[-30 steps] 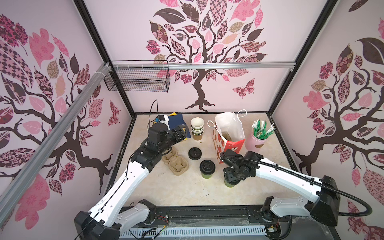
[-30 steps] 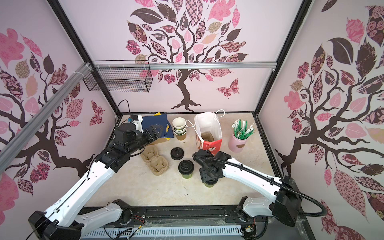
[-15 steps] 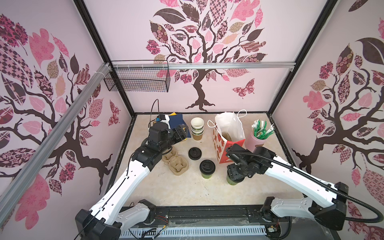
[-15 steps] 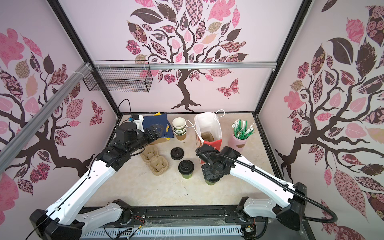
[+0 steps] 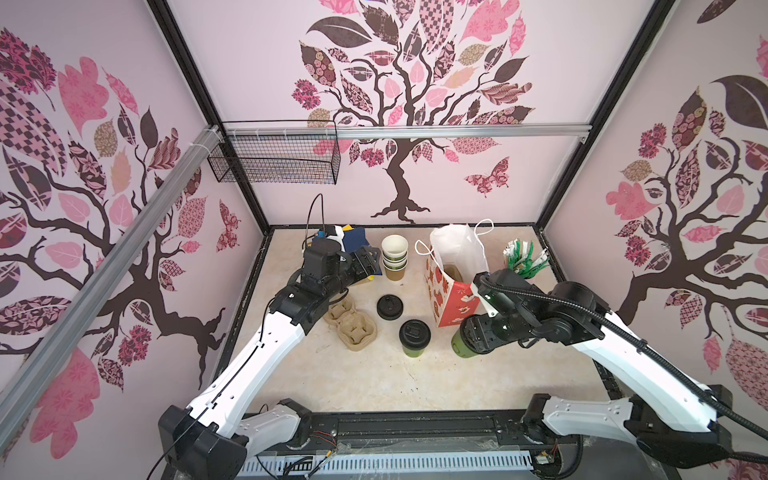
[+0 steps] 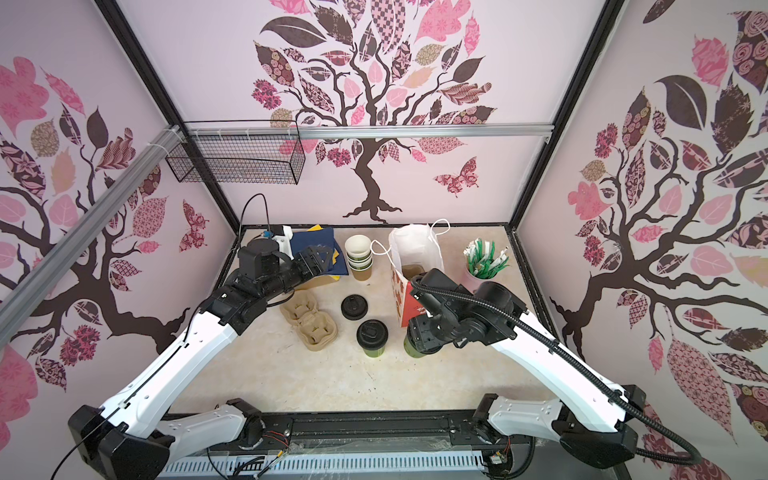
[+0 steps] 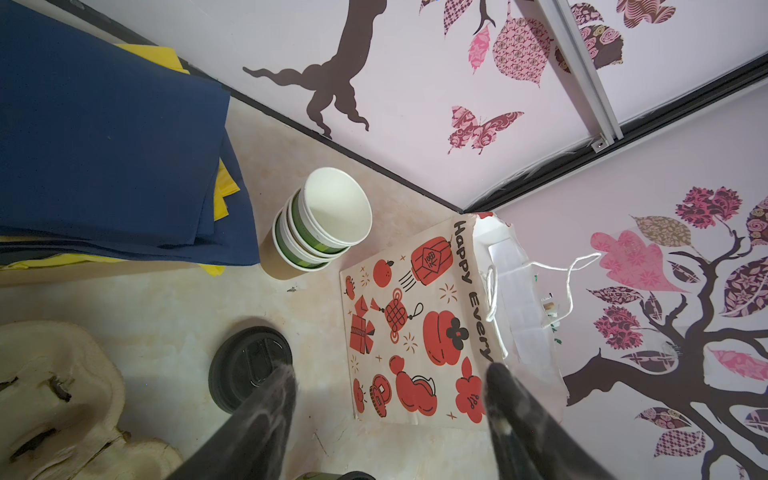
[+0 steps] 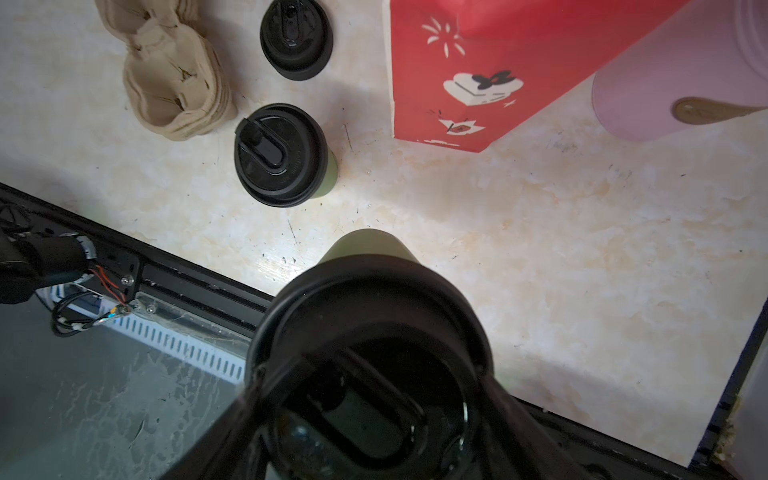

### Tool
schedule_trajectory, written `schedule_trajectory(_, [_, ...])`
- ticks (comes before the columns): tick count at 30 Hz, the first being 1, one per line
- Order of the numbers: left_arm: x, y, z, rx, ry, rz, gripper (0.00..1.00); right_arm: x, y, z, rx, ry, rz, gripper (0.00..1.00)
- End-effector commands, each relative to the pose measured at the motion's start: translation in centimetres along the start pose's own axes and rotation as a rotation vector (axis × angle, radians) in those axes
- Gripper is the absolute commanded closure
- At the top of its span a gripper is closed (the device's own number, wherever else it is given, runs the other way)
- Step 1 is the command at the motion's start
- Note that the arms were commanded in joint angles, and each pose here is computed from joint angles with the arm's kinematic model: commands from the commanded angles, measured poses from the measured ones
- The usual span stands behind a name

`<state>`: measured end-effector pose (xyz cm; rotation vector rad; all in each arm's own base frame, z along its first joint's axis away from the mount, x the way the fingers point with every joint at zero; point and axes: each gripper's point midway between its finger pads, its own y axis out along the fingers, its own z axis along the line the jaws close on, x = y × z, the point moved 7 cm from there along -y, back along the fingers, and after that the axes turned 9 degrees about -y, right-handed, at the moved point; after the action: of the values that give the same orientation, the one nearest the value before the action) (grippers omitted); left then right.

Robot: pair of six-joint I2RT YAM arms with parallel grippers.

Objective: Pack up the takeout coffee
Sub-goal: 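Lift the green cup with the right gripper toward the bag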

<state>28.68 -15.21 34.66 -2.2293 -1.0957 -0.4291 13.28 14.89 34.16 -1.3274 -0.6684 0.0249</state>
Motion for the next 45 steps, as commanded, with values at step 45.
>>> schedule_trajectory(45, [-1.6, 8.5, -7.5, -0.256, 0.078, 0.346, 0.24, 16.3, 0.3, -6.6, -0.359, 0.141, -0.158, 0.32])
